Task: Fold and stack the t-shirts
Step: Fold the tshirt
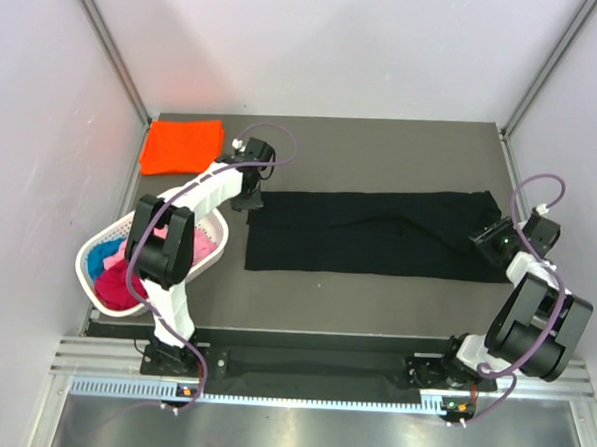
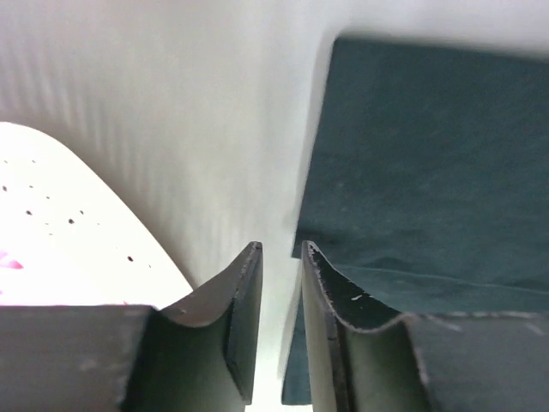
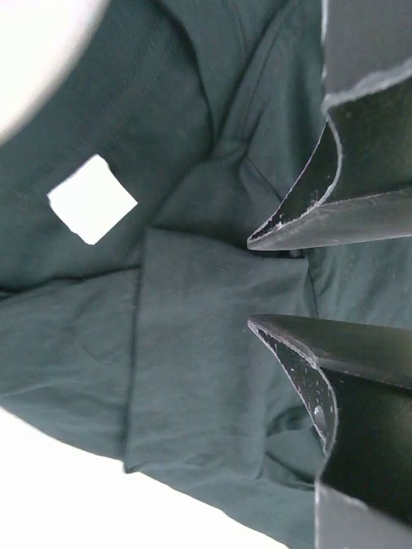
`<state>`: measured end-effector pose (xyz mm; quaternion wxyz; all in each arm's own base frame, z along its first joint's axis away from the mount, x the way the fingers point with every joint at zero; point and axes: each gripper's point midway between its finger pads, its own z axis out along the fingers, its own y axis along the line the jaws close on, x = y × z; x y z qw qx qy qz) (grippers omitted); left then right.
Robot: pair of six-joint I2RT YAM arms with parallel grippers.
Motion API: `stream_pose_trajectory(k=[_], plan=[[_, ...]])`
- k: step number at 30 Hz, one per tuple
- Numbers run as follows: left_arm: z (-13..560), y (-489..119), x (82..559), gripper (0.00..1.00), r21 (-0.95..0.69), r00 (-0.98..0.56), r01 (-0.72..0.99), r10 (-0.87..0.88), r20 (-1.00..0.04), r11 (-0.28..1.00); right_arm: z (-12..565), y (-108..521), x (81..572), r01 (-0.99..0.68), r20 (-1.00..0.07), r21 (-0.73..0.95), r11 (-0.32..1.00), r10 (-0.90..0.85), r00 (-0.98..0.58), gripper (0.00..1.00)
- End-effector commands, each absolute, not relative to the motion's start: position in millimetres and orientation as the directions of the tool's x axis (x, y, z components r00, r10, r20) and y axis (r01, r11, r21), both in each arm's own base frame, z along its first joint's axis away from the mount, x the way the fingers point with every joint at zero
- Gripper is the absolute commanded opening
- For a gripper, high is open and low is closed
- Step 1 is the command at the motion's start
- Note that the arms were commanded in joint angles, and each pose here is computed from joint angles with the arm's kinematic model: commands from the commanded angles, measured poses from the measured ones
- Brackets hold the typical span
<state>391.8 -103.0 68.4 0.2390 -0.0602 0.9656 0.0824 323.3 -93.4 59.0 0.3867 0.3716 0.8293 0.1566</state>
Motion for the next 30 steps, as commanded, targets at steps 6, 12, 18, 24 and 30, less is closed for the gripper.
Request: stream_pose_trajectory(k=[6,12,18,24,30], plan=[[110.4,-152.3,422.5,0.31,-0.088,-0.832,-0.07,-0.107,-0.545,0.994,122.3,-84.9,343.3,0.378,-0.598,0.556,0.74,0.672,-0.437,0.38],[73.7,-159.7,437.6,0.29,-0.059,-0.873,-0.07,-0.09,-0.48,0.996,137.3,-3.3,382.2,0.077,-0.653,0.536,0.841,0.471,-0.593,0.41],[55.3,-148.2,453.3,0.29,0.013,-0.879,-0.11,-0.091,-0.468,0.994,132.5,58.4,422.2,-0.096,-0.679,0.51,0.855,0.331,-0.655,0.39],[40.3,-126.8,452.3,0.28,0.047,-0.884,-0.199,-0.159,-0.439,0.979,114.2,106.9,451.5,-0.232,-0.69,0.462,0.856,0.182,-0.701,0.39],[25.2,-129.4,447.0,0.28,0.041,-0.899,-0.21,-0.176,-0.401,0.977,90.5,131.1,462.6,-0.26,-0.67,0.375,0.89,0.066,-0.739,0.37]])
